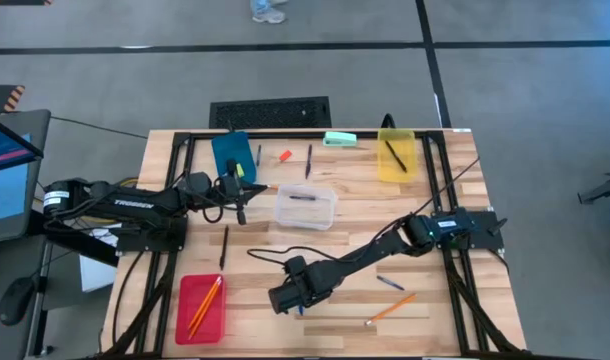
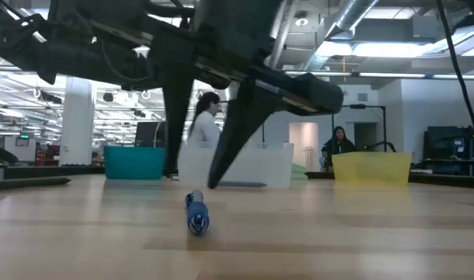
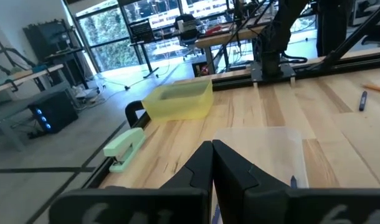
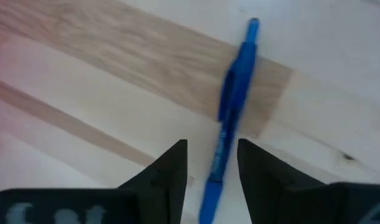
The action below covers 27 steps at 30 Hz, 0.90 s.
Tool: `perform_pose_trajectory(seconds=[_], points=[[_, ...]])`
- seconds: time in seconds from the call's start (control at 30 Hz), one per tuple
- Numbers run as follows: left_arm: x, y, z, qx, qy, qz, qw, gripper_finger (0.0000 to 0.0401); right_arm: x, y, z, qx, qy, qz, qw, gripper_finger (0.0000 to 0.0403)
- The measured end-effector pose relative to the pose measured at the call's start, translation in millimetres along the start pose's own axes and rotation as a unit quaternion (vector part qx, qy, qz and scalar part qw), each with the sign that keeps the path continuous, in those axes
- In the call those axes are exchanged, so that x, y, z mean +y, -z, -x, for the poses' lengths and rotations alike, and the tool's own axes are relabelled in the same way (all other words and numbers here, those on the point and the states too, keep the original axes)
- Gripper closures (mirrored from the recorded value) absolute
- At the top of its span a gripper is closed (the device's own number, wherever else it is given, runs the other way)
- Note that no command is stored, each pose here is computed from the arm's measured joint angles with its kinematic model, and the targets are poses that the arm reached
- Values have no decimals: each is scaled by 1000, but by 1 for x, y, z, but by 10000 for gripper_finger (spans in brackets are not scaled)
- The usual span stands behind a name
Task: Sort crayons/erasers/pens/pencils in bins
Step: Put the blue pen into the yellow bin
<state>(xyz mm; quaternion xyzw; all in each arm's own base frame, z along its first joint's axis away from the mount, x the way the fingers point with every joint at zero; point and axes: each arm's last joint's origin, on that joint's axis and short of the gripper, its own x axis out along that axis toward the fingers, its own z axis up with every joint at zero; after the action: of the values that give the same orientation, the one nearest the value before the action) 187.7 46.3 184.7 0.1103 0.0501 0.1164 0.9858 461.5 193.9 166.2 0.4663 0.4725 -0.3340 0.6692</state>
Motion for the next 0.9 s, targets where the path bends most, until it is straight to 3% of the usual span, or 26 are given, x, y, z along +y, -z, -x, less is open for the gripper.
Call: perform_pose_trajectory(seconds=[0.57, 0.73, 0.9], points=[[-1, 0, 0, -2, 11, 3, 1000, 401, -4, 2, -22, 3, 20, -2, 1000, 276], [-1, 0, 0, -2, 11, 4, 1000, 401, -5, 2, -22, 6, 23, 26, 999, 268], [-1, 0, 0, -2, 11, 4, 1000, 401, -8, -2, -5, 30, 36, 98, 994, 241]])
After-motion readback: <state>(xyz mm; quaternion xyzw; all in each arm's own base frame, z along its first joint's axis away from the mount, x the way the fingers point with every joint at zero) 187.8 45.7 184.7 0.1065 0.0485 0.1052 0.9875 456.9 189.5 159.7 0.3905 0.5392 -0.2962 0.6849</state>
